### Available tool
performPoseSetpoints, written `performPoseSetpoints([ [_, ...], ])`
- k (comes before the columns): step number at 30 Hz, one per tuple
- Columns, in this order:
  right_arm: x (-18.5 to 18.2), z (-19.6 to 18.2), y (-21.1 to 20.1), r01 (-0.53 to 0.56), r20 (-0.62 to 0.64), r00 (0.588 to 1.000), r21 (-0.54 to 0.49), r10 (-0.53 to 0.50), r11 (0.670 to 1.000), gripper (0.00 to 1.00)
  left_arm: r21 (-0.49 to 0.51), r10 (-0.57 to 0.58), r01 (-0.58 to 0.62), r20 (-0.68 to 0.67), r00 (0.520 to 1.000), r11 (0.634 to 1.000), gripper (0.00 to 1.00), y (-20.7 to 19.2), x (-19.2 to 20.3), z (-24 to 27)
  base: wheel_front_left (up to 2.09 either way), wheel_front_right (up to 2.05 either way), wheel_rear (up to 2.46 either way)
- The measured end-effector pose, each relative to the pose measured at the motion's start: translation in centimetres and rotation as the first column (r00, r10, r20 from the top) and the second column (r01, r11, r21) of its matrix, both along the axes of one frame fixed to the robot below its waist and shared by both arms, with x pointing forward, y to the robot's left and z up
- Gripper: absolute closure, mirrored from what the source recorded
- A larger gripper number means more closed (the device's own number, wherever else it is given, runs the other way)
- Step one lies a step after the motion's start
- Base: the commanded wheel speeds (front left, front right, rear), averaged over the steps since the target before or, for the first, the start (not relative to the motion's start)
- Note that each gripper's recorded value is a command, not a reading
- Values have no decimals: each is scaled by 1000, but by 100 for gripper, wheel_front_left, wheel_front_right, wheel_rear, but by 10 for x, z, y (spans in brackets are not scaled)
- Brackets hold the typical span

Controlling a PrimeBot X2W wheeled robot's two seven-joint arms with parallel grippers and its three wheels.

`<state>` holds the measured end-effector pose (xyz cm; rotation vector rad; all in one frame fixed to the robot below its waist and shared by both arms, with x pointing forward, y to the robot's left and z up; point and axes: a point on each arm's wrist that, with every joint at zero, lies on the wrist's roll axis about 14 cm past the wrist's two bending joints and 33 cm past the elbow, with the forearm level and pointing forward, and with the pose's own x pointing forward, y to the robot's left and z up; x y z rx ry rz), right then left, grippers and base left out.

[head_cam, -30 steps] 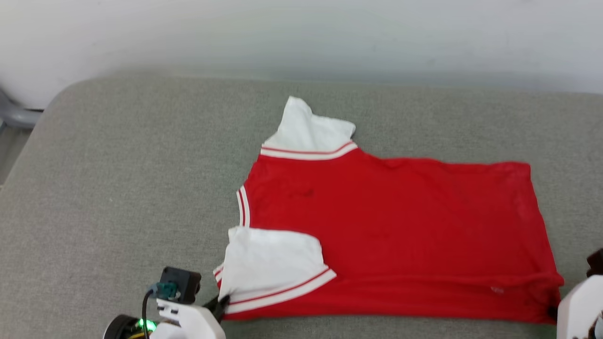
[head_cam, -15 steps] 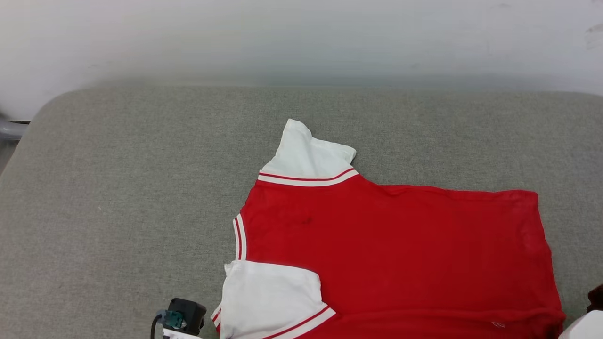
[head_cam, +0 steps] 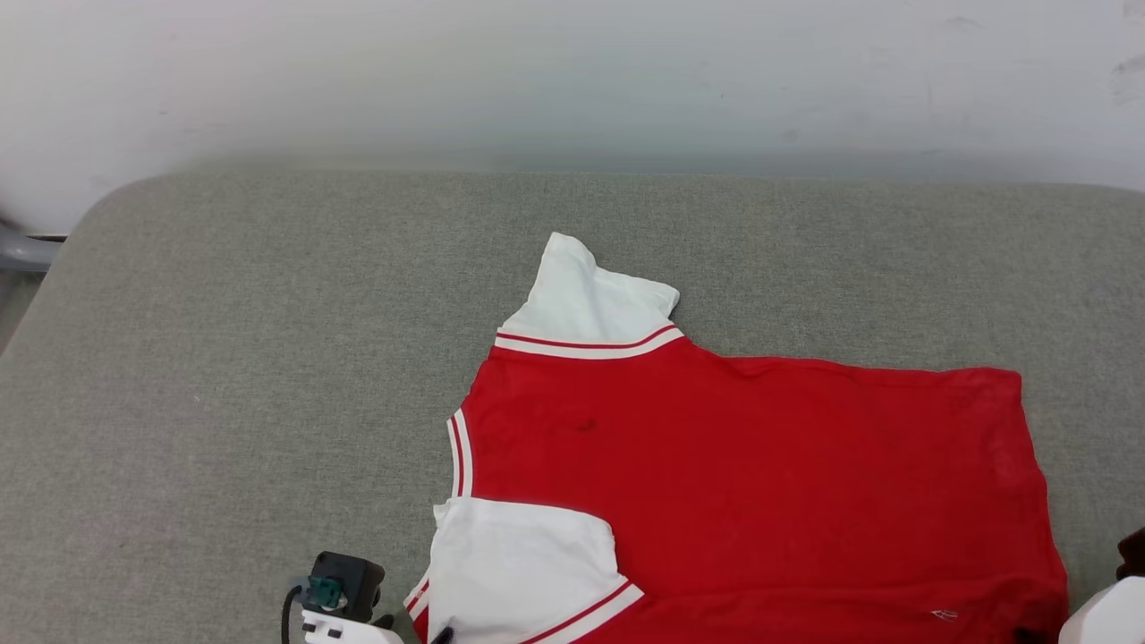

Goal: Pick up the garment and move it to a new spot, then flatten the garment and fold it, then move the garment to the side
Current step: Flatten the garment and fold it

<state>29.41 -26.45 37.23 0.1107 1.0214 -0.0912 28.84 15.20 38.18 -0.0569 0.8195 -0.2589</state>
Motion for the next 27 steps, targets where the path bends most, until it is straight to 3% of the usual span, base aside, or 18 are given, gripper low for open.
performPoseSetpoints([
  [8,26,46,3,-37,153,987,-8,38,999,0,-6,1,0,187,982,1000,0,4,40,47,0,0,0],
  [16,56,103,15,-85,318,944,-35,92,996,0,49,-137,128,364,921,991,0,-6,117,118,0,0,0],
  [27,77,113,38,-116,356,928,4,107,993,0,74,-366,359,243,898,930,0,-53,216,134,0,0,0],
])
